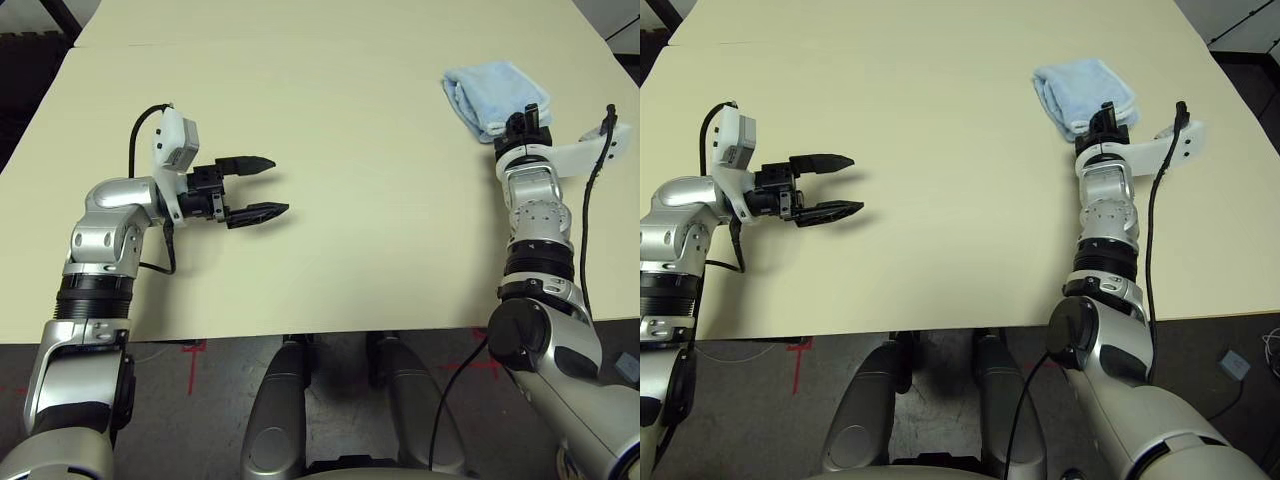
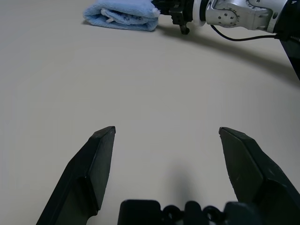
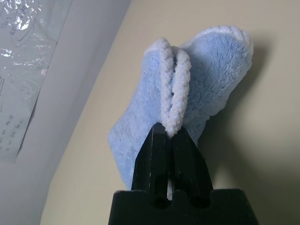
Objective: Fold the towel and set it aside.
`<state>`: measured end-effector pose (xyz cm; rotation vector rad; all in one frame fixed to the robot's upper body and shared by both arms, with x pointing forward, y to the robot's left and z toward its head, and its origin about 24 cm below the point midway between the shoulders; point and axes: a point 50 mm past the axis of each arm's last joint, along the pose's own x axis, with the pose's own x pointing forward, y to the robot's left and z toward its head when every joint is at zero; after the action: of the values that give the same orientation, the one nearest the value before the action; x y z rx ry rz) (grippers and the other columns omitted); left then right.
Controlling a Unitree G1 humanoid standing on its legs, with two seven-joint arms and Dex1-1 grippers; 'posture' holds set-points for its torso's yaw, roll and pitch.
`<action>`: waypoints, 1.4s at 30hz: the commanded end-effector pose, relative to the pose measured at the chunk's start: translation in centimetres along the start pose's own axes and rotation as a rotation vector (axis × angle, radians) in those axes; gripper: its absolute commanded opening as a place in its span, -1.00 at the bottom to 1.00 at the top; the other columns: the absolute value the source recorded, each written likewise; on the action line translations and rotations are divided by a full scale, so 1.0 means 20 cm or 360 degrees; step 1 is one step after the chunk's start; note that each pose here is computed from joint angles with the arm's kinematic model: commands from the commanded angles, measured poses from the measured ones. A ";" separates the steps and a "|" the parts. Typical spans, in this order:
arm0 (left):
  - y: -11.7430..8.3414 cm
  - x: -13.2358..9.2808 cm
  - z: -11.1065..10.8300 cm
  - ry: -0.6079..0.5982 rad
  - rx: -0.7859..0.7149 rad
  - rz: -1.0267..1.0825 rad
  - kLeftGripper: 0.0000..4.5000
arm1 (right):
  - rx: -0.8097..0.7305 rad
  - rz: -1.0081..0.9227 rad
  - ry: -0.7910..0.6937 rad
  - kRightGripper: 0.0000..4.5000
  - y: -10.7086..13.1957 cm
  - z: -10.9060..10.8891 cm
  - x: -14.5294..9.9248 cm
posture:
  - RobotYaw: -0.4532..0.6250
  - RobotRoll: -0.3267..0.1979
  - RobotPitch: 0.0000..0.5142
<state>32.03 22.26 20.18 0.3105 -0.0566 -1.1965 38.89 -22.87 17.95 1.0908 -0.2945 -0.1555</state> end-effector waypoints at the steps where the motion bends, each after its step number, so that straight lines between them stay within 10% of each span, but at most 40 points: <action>1: -0.02 0.00 -0.01 0.0042 0.0010 -0.0036 1.00 | 0.0040 -0.0055 0.0063 -0.99 -0.02 -0.07 0.00 | 0.05 0.25 0.00; 7: -0.01 0.00 -0.01 0.0039 0.0002 -0.0018 1.00 | 0.0048 -0.0042 0.0097 -0.99 -0.01 -0.09 0.00 | 0.06 0.25 -0.01; 20: 0.04 0.03 0.01 -0.0046 -0.0091 0.0154 1.00 | -0.0224 -0.0201 0.0329 0.98 0.04 0.07 -0.07 | 0.02 0.25 -0.03; 31: 0.13 0.00 0.02 -0.0089 -0.0122 0.0437 1.00 | -0.0727 0.0321 0.0388 0.98 0.28 0.30 -0.19 | -0.04 0.25 -0.05; 42: 0.26 0.02 -0.06 -0.0239 -0.0106 0.1485 1.00 | -0.1517 0.0757 0.0085 0.98 0.14 0.15 0.03 | 0.10 0.25 -0.05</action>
<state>36.81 23.00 20.38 0.1028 -0.2366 -0.3971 38.21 -23.94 22.62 0.1365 -0.3404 0.1594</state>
